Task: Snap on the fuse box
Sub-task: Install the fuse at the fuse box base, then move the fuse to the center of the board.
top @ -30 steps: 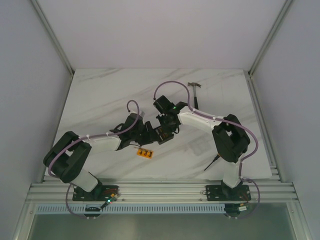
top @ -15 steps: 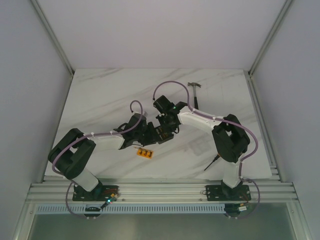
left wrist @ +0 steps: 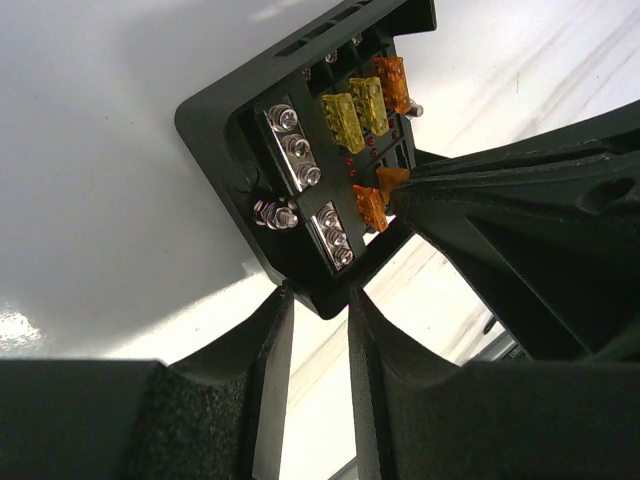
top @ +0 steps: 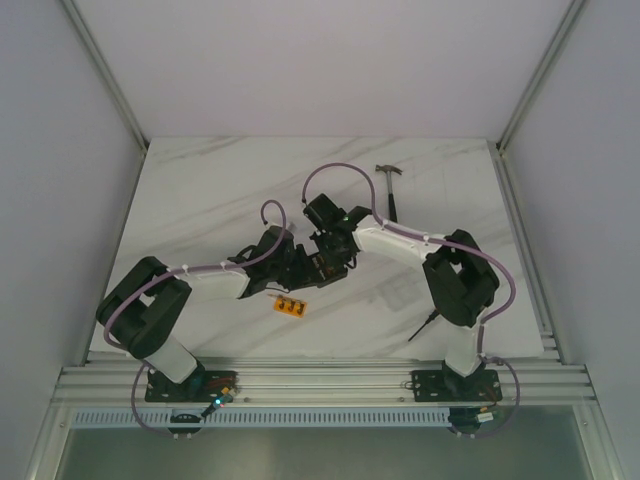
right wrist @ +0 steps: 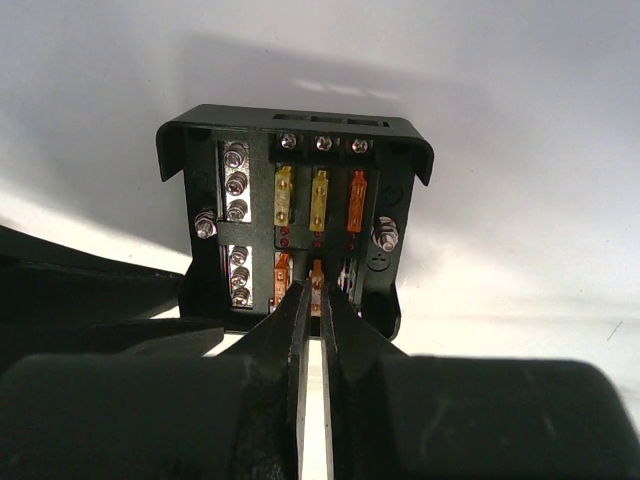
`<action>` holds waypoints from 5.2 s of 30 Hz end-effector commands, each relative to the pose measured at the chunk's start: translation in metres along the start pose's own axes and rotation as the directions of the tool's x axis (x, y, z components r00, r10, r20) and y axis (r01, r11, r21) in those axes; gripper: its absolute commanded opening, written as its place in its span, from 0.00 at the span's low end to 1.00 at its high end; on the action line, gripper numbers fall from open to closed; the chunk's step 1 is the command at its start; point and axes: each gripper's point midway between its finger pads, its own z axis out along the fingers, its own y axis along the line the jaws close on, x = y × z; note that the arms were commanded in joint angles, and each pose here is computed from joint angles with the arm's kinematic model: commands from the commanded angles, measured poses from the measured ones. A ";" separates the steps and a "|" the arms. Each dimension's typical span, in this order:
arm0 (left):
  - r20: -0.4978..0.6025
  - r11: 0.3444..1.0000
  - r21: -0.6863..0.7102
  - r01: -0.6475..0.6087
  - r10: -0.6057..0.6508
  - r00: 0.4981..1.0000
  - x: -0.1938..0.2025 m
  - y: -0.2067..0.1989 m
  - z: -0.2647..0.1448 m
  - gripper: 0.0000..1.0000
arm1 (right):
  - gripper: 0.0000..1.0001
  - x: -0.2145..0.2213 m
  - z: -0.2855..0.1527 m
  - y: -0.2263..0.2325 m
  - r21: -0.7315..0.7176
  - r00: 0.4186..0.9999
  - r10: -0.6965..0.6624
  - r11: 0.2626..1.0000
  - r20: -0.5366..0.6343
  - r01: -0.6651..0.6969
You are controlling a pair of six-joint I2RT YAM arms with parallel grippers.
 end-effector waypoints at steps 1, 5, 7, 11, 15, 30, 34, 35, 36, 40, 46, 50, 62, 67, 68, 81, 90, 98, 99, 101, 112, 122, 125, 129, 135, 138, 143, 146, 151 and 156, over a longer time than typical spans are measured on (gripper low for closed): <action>0.034 0.989 -0.146 -0.007 0.012 0.999 -0.004 0.036 0.007 0.32 | 0.00 0.089 0.026 -0.029 0.110 0.955 -0.052 0.990 -0.292 0.088; 0.039 0.987 -0.161 -0.003 0.010 0.999 -0.005 0.041 0.006 0.32 | 0.00 0.103 0.027 -0.034 0.121 0.940 -0.066 0.986 -0.336 0.112; 0.040 0.986 -0.164 0.000 0.007 0.999 -0.005 0.043 0.005 0.32 | 0.00 0.105 0.027 -0.031 0.119 0.937 -0.074 0.986 -0.341 0.121; 0.034 0.989 -0.150 -0.006 0.011 0.999 -0.006 0.038 0.005 0.31 | 0.00 0.105 0.030 -0.027 0.114 0.939 -0.074 0.986 -0.335 0.118; 0.032 0.989 -0.150 -0.010 0.015 0.999 -0.005 0.039 0.005 0.30 | 0.00 0.096 0.041 -0.029 0.131 0.942 -0.081 0.983 -0.326 0.130; 0.038 0.987 -0.160 -0.009 0.015 0.999 -0.005 0.042 0.003 0.27 | 0.00 0.116 0.084 -0.034 0.118 0.911 -0.075 0.984 -0.406 0.134; 0.043 0.987 -0.162 -0.005 0.012 0.999 -0.005 0.043 0.004 0.27 | 0.00 0.119 0.097 -0.038 0.113 0.910 -0.051 0.988 -0.411 0.106; 0.043 0.987 -0.159 -0.005 0.012 0.999 -0.005 0.042 0.004 0.27 | 0.00 0.121 0.101 -0.038 0.113 0.907 -0.047 0.988 -0.420 0.104; 0.040 0.988 -0.157 -0.003 0.010 0.999 -0.005 0.042 0.005 0.27 | 0.00 0.127 0.105 -0.041 0.123 0.897 -0.043 0.987 -0.439 0.107; 0.040 0.988 -0.156 -0.003 0.010 0.999 -0.004 0.042 0.005 0.27 | 0.00 0.149 0.102 -0.051 0.165 0.879 -0.013 0.981 -0.477 0.104; 0.044 0.989 -0.148 -0.004 0.011 0.999 -0.005 0.040 0.004 0.27 | 0.00 0.115 0.066 -0.041 0.146 0.941 -0.020 0.987 -0.339 0.074; 0.051 0.990 -0.144 -0.004 0.011 0.999 -0.007 0.039 0.002 0.27 | 0.05 0.055 0.027 -0.023 0.102 0.990 -0.015 0.994 -0.139 0.029; 0.050 0.991 -0.137 -0.003 0.010 0.999 -0.007 0.037 0.001 0.27 | 0.28 -0.001 -0.028 -0.009 0.044 0.997 0.039 0.998 0.073 -0.042; 0.048 0.991 -0.132 -0.005 0.011 0.999 -0.008 0.035 0.002 0.27 | 0.27 0.006 -0.020 -0.010 0.051 0.997 0.065 0.996 0.048 -0.068; 0.048 0.991 -0.131 -0.005 0.011 0.999 -0.008 0.035 0.002 0.27 | 0.26 0.007 -0.018 -0.010 0.055 0.997 0.069 0.996 0.043 -0.072; 0.044 0.992 -0.128 -0.007 0.012 0.999 -0.007 0.034 0.003 0.27 | 0.12 0.024 0.008 -0.010 0.064 0.993 0.120 0.991 -0.017 -0.119; 0.039 0.991 -0.131 -0.005 0.010 0.999 -0.006 0.035 0.004 0.27 | 0.00 0.051 0.035 -0.025 0.143 0.990 0.100 0.986 -0.104 -0.084; 0.036 0.990 -0.141 -0.002 0.007 0.999 -0.004 0.039 0.006 0.27 | 0.00 0.101 0.085 -0.039 0.198 0.956 0.052 0.980 -0.289 0.006; 0.035 0.990 -0.140 -0.001 0.006 0.999 -0.004 0.039 0.006 0.27 | 0.00 0.103 0.089 -0.039 0.198 0.953 0.049 0.980 -0.298 0.012; 0.040 0.991 -0.133 -0.005 0.010 0.999 -0.005 0.036 0.004 0.27 | 0.00 0.091 0.084 -0.035 0.183 0.963 0.030 0.983 -0.268 0.021; 0.205 0.984 -0.170 -0.059 0.093 0.974 -0.040 0.023 -0.049 0.47 | 0.29 -0.027 -0.036 0.007 0.015 0.981 -0.031 0.999 0.190 0.029; 0.257 0.864 -0.496 -0.084 0.238 0.937 -0.061 0.099 -0.105 0.68 | 0.72 -0.016 -0.056 -0.006 0.028 0.952 0.014 0.999 0.307 -0.024; 0.236 0.842 -0.534 -0.076 0.235 0.943 -0.063 0.117 -0.107 0.70 | 0.79 -0.013 -0.058 -0.009 0.028 0.947 0.018 0.999 0.322 -0.029; 0.188 0.810 -0.580 -0.093 0.244 0.951 -0.064 0.135 -0.104 0.70 | 0.83 -0.010 -0.059 -0.011 0.034 0.944 0.021 0.999 0.330 -0.034; 0.142 0.813 -0.570 -0.122 0.243 0.960 -0.066 0.144 -0.091 0.63 | 0.85 -0.007 -0.056 -0.012 0.034 0.943 0.022 0.999 0.332 -0.035; 0.121 0.811 -0.569 -0.137 0.247 0.961 -0.067 0.145 -0.084 0.60 | 0.86 -0.006 -0.055 -0.012 0.032 0.944 0.019 0.999 0.328 -0.032; 0.054 0.808 -0.564 -0.169 0.241 0.969 -0.059 0.150 -0.073 0.52 | 0.86 -0.006 -0.056 -0.012 0.034 0.944 0.013 0.999 0.330 -0.025; 0.026 0.806 -0.563 -0.183 0.238 0.971 -0.054 0.153 -0.070 0.48 | 0.87 -0.006 -0.055 -0.012 0.032 0.945 0.008 0.999 0.328 -0.020; -0.035 0.807 -0.549 -0.220 0.240 0.970 -0.042 0.152 -0.062 0.39 | 0.87 -0.007 -0.055 -0.010 0.025 0.945 0.005 1.000 0.326 -0.013; -0.082 0.801 -0.543 -0.250 0.245 0.966 -0.023 0.146 -0.059 0.33 | 0.87 -0.007 -0.056 -0.012 0.032 0.944 0.001 0.999 0.330 -0.012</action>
